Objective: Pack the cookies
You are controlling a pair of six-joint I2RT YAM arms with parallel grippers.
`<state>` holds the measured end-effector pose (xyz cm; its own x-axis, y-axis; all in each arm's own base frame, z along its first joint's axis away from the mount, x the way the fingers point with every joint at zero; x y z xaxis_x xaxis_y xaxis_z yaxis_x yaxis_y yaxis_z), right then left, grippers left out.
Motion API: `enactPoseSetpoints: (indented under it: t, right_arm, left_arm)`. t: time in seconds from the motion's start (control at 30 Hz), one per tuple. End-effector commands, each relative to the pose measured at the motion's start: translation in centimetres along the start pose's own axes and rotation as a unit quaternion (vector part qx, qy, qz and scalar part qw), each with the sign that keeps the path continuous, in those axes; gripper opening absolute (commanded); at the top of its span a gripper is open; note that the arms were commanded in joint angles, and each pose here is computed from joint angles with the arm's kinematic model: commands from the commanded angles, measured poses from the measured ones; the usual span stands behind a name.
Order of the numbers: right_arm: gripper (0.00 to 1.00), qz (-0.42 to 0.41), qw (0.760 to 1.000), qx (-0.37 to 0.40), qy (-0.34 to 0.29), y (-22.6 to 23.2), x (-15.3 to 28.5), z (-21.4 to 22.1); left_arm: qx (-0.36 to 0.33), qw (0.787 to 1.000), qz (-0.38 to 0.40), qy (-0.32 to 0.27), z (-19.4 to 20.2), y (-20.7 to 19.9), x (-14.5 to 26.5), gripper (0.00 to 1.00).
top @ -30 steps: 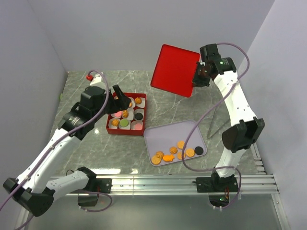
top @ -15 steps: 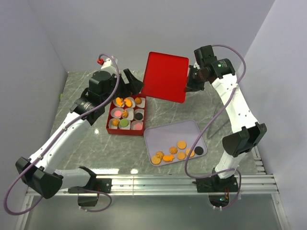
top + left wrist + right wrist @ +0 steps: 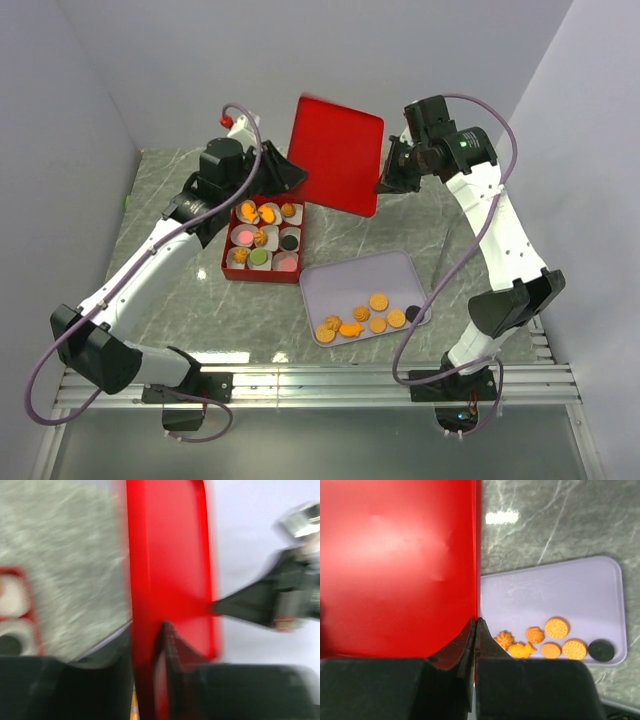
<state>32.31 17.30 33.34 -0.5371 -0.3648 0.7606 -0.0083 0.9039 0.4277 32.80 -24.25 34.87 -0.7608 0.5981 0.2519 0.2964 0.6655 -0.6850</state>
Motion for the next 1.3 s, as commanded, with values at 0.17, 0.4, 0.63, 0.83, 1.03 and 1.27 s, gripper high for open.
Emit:
enactPoseSetpoints:
  t: [0.17,0.4,0.63,0.83,1.03,1.27]
  right_arm:
    - [0.06,-0.06,0.998,-0.002,-0.036,2.4,1.8,-1.0]
    - [0.6,0.01,0.999,0.01,-0.048,0.6,1.6,-2.1]
    - [0.64,-0.074,0.995,0.01,-0.07,4.2,3.8,-4.0]
    - [0.66,-0.198,0.979,-0.016,-0.053,9.3,3.9,-4.9]
    - [0.68,-0.245,0.969,-0.02,-0.034,11.9,2.7,-4.7]
    - [0.68,-0.203,0.979,-0.028,0.005,11.0,-0.3,-2.8]
  left_arm:
    - [-0.011,0.995,0.066,-0.073,-4.3,-4.2,3.0,0.0]
    - [-0.043,0.994,0.035,-0.093,-5.3,-3.9,4.4,0.01]
    - [-0.102,0.992,-0.041,-0.063,-4.6,-1.4,5.2,0.0]
    - [-0.136,0.987,-0.078,-0.031,-2.1,-0.6,5.9,0.0]
    - [-0.172,0.98,-0.095,0.014,2.0,-2.1,5.6,0.0]
    - [-0.198,0.974,-0.112,0.013,4.2,-3.6,6.6,0.0]
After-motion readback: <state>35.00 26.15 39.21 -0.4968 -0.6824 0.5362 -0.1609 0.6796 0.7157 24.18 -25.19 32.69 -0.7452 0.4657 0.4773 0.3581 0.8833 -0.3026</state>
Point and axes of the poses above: each gripper's point midway between its finger pads, its own x axis back along the fingers, its own y axis along the line the jaws close on, z = x × y, the point moved 3 cm from there along x, back along the fingers, and after that the axes turned 2 degrees about x, right-handed, at the moved point
